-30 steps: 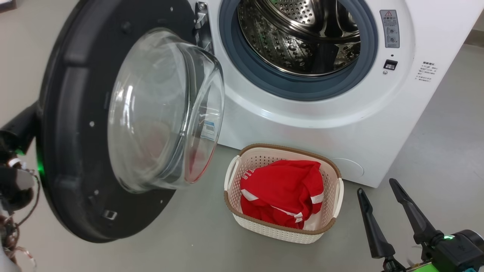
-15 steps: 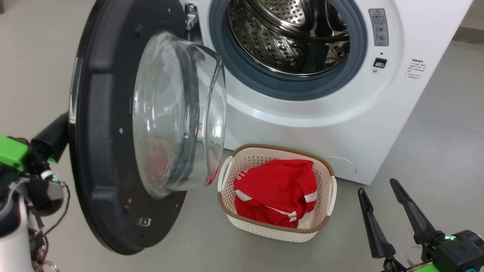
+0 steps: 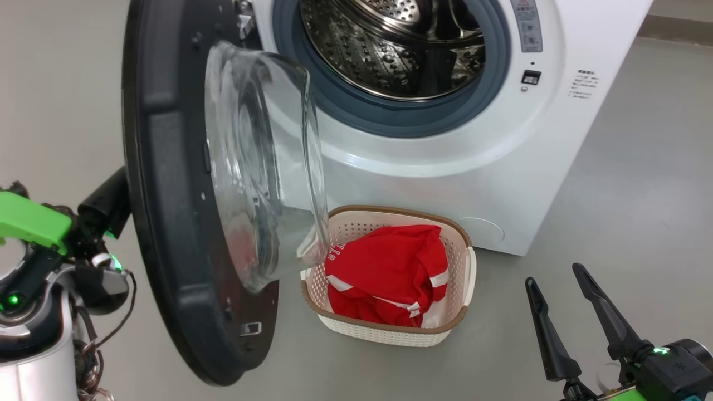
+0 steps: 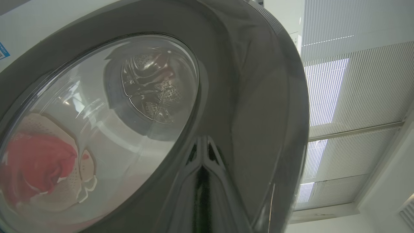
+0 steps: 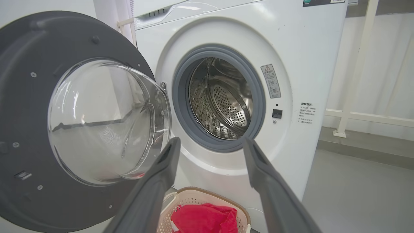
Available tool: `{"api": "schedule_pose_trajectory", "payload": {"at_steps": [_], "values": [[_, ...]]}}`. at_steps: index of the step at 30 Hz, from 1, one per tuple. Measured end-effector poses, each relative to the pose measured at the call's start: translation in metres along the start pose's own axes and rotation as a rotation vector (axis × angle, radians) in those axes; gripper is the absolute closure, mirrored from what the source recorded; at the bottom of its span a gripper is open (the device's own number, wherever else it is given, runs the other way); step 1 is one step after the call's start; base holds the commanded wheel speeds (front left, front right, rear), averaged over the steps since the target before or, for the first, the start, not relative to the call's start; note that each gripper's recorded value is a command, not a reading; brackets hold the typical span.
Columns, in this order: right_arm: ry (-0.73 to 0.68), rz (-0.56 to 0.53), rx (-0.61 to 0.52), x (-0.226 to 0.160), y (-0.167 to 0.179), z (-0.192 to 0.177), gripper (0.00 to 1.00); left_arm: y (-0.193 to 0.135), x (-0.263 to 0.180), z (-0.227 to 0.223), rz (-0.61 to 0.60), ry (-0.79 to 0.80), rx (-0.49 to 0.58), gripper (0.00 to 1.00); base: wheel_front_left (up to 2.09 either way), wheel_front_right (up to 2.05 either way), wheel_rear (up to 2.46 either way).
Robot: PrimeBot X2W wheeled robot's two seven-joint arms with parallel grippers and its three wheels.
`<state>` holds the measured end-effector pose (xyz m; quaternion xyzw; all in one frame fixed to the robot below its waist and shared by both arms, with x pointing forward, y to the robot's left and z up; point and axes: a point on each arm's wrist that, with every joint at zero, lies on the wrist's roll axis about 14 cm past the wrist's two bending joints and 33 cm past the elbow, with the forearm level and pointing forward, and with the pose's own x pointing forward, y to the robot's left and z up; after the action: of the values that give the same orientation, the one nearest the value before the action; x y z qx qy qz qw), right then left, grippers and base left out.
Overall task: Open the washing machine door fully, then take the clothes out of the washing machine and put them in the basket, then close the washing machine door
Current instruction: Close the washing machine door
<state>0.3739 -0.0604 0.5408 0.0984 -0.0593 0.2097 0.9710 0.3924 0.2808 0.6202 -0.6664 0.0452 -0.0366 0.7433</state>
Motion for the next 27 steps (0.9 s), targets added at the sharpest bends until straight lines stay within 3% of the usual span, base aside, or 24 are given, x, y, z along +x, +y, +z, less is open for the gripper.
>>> {"api": "schedule_pose_trajectory", "payload": {"at_steps": [15,27], "values": [[-0.001,-0.065,-0.013,-0.011,-0.019,0.002,0.00,-0.034,0.027,-0.053,-0.133,0.128,0.021,1.00,0.00,0.00,0.00],[0.002,-0.093,-0.016,-0.016,-0.026,0.002,0.00,-0.039,0.039,-0.091,-0.165,0.209,0.008,1.00,0.00,0.00,0.00]]}}
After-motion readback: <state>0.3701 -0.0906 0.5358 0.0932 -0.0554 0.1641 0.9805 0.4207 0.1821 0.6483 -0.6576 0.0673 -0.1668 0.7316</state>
